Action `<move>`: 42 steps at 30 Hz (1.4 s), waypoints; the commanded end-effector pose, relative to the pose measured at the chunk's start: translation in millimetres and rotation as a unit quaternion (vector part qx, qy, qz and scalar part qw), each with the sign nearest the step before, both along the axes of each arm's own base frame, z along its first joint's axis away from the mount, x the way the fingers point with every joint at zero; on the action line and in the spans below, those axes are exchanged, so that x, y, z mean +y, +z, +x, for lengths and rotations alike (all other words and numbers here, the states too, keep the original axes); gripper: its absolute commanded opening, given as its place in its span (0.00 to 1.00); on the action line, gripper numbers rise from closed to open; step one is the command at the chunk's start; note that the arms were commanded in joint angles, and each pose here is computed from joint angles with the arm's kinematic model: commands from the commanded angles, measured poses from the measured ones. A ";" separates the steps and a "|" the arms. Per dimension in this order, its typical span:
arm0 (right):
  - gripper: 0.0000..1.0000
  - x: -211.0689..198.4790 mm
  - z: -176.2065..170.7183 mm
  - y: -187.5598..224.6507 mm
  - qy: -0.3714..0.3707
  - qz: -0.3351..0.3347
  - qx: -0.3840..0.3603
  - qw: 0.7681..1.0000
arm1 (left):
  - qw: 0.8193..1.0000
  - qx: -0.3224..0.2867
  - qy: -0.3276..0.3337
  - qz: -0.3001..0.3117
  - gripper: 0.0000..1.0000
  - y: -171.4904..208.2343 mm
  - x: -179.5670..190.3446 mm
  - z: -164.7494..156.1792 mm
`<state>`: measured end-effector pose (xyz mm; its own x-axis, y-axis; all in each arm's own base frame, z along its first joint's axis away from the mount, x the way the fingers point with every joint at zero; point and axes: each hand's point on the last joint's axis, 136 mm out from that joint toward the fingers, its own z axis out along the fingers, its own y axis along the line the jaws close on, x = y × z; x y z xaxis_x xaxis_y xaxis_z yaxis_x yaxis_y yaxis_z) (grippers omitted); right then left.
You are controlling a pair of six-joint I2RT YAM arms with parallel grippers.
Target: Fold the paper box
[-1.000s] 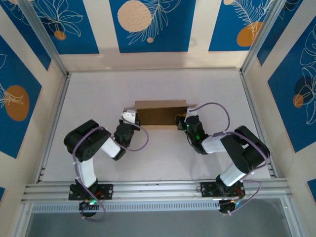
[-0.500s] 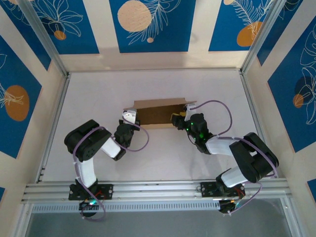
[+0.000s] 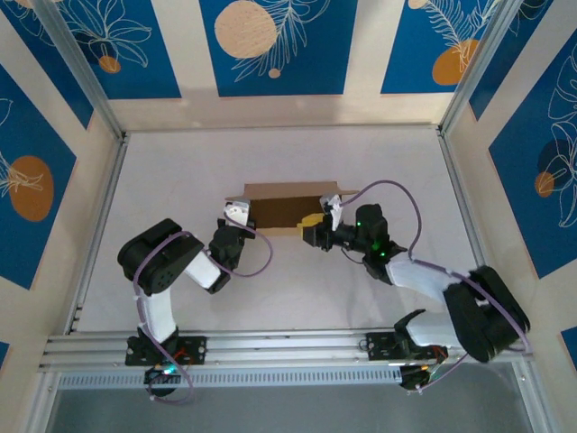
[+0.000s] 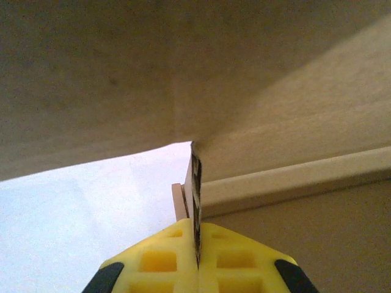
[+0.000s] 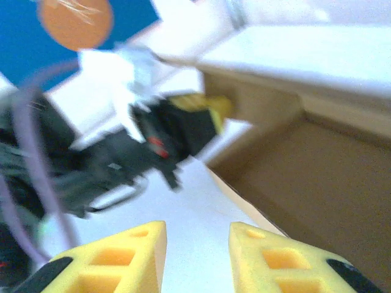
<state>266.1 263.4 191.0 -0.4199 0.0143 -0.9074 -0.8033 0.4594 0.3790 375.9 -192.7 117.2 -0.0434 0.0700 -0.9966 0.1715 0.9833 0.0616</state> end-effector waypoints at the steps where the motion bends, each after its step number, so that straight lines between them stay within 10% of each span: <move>1: 0.34 4.0 -16.5 66.3 0.031 0.031 -0.022 0.999 | 0.999 0.030 -0.005 0.034 0.00 -22.8 -4.0 -4.1; 8: 0.32 -30.1 44.7 102.8 -0.180 0.003 0.090 0.980 | 0.999 0.030 -0.012 0.034 0.00 -23.2 -7.5 -4.6; 17: 0.29 -40.8 81.5 -2.4 -0.282 -0.151 0.311 0.895 | 0.998 0.028 -0.041 0.028 0.06 -19.2 -15.8 -8.4; 31: 0.30 -43.4 98.7 -36.4 -0.296 -0.166 0.331 0.880 | 0.987 0.006 -0.156 -0.048 0.69 23.5 -40.7 -41.2; 42: 0.33 -48.7 106.4 -40.7 -0.294 -0.180 0.330 0.879 | 0.973 0.110 -0.178 -0.100 0.68 26.9 -35.6 -73.5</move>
<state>370.8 217.0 148.5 -0.8680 0.1831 -0.4615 -0.0416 0.8994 0.4351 317.9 -225.3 157.1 -0.1381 -0.0812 -0.9871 0.4811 0.8656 -0.1385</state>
